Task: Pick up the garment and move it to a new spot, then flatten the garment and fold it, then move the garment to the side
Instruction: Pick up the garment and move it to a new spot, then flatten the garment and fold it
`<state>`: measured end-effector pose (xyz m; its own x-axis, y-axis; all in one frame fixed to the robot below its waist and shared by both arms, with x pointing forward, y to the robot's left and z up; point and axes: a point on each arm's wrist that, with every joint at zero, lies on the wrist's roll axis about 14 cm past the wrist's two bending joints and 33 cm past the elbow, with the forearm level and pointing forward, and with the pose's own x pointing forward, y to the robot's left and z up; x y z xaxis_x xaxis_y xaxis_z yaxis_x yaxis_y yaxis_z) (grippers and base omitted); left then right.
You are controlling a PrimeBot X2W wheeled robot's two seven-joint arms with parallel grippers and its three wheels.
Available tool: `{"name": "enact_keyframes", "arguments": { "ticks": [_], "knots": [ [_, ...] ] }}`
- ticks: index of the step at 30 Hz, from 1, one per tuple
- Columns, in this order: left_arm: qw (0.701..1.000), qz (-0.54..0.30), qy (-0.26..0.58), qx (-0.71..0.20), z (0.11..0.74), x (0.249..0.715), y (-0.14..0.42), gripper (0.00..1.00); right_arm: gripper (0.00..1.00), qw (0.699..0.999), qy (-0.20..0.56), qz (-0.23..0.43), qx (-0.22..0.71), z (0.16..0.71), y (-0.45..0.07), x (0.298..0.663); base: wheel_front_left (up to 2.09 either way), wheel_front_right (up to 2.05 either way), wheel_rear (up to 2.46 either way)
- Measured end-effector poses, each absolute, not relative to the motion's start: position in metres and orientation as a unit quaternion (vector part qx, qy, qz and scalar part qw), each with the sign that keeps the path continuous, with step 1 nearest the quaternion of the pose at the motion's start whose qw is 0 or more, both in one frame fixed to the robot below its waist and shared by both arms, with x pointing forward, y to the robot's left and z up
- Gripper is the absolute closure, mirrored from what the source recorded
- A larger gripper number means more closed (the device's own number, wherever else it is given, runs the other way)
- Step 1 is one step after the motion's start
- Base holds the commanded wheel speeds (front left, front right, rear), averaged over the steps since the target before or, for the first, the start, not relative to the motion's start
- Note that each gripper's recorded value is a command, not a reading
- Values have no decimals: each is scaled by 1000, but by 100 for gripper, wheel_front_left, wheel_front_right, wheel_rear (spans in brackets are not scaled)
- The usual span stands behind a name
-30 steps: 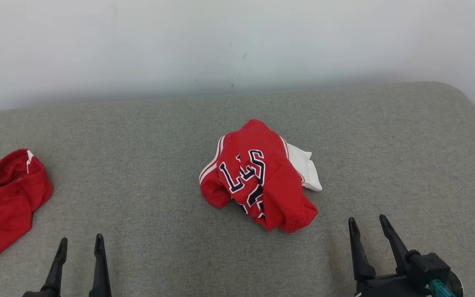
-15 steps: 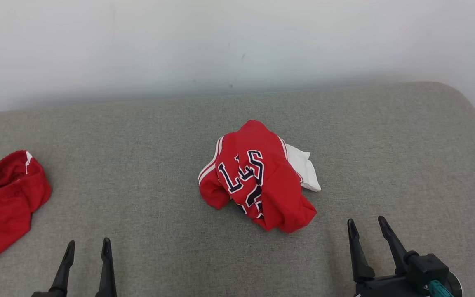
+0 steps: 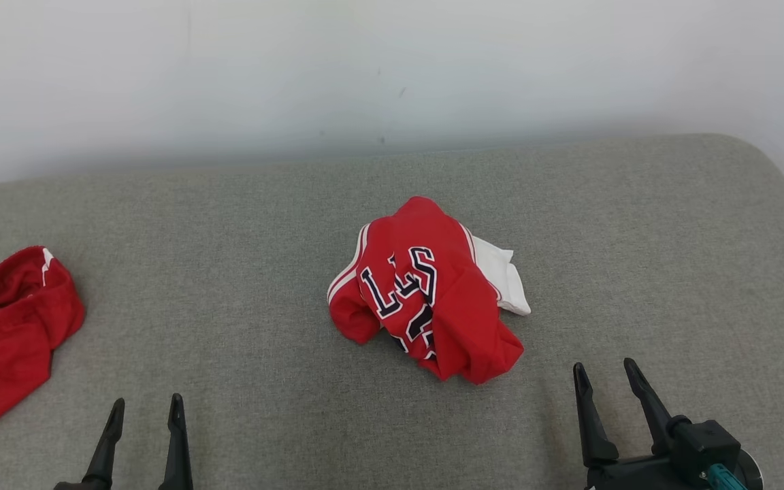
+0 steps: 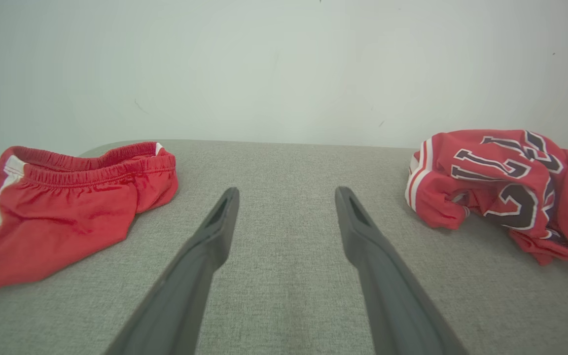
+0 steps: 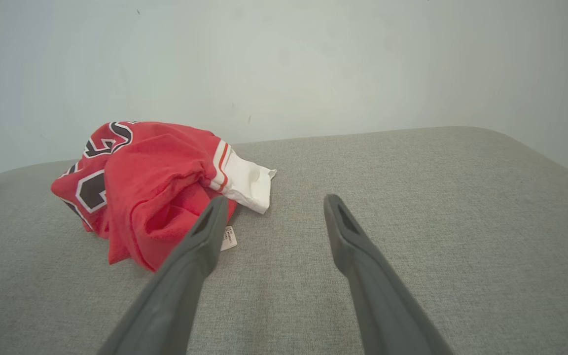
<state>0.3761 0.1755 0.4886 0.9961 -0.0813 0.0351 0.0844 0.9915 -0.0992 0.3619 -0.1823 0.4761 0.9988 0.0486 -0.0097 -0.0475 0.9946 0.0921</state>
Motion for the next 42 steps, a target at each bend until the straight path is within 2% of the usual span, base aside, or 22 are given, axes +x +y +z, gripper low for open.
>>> {"name": "enact_keyframes", "arguments": {
  "ticks": [27,37,42],
  "knots": [
    [998,-31,-9,-59,483,379,180,0,0,999,13,25,46,472,-181,365,0,0,0],
    [991,-112,-47,-53,512,428,136,0,0,998,13,29,45,471,-179,372,0,0,0],
    [984,-168,-28,-42,505,452,105,0,0,999,14,11,47,471,-191,370,0,0,0]
  ]
}}
